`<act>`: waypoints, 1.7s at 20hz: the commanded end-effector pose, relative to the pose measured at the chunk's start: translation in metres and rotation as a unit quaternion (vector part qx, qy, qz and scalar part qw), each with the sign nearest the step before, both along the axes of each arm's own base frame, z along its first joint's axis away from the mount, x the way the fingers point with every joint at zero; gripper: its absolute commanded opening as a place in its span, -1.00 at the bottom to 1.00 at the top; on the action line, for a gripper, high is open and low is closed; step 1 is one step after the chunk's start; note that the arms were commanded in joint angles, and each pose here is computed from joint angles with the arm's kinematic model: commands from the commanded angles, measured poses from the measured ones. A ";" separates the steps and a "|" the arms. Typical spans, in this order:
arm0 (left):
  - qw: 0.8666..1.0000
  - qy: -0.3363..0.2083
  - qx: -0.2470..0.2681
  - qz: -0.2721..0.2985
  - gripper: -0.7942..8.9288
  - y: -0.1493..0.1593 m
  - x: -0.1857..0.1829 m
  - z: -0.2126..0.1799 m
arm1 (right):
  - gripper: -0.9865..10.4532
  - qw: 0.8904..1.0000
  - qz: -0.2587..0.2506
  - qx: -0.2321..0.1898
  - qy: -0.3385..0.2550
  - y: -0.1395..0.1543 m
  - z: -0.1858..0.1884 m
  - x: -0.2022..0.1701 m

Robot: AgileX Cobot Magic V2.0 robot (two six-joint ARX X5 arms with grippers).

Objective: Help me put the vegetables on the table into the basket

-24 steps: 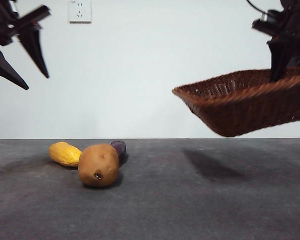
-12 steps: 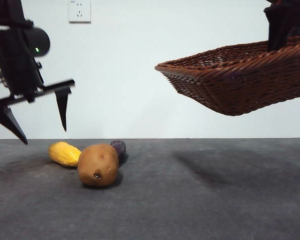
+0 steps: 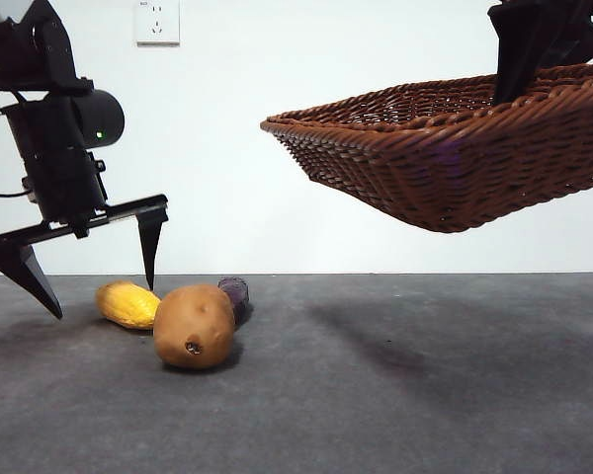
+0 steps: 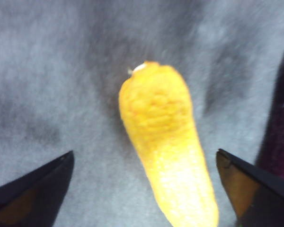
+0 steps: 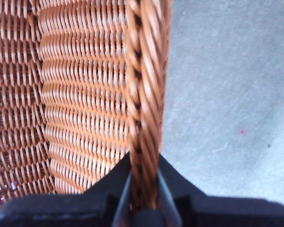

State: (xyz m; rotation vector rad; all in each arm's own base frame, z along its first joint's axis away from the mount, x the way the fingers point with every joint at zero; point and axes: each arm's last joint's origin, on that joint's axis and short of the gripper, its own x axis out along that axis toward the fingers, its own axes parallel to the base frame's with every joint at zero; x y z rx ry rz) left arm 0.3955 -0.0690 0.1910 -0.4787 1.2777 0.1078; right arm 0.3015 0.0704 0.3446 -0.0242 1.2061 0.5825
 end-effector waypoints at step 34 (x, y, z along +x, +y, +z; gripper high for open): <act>0.910 -0.186 -0.053 -0.367 -0.81 -0.195 -0.099 0.146 | -0.86 0.992 -0.103 -0.055 0.038 0.026 -0.006 -0.005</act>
